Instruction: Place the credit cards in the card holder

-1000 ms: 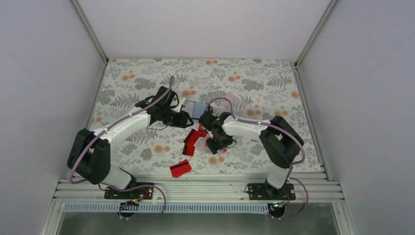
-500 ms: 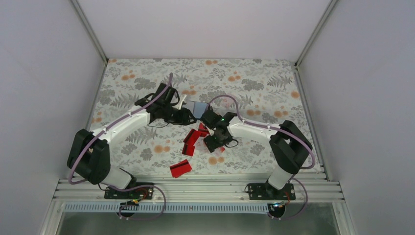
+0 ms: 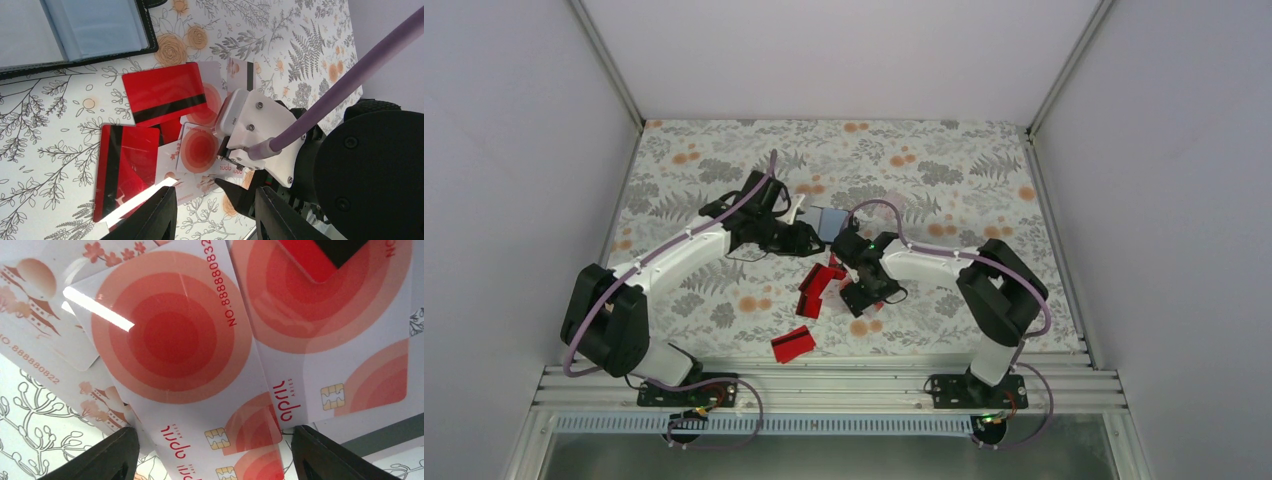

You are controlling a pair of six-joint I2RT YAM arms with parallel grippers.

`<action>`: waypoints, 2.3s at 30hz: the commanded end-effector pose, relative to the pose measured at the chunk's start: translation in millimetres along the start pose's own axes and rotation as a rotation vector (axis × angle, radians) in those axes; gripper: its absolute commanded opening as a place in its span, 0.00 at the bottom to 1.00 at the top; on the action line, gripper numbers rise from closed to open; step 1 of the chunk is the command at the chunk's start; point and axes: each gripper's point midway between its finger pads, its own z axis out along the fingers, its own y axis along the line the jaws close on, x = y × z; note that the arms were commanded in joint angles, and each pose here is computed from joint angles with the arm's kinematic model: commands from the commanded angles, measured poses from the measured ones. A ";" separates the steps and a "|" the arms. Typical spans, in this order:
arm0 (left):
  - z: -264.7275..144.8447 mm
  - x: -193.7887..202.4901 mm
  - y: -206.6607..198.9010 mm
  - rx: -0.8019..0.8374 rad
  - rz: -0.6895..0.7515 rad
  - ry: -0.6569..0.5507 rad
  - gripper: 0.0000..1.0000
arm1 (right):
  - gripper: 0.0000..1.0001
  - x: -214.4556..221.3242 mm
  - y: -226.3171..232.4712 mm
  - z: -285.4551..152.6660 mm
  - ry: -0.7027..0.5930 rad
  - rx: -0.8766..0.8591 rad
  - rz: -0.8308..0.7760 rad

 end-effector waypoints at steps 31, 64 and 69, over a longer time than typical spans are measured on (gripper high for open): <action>4.6 21.9 11.2 0.044 -0.058 -0.006 0.41 | 0.41 -5.2 25.8 -9.1 -0.093 -0.063 -0.021; -5.5 36.4 35.1 0.017 -0.091 -0.031 0.41 | 0.64 25.3 36.2 45.6 0.123 0.047 -0.182; -9.1 40.5 38.0 0.009 -0.105 -0.044 0.41 | 0.74 28.0 33.7 50.0 0.134 0.061 -0.200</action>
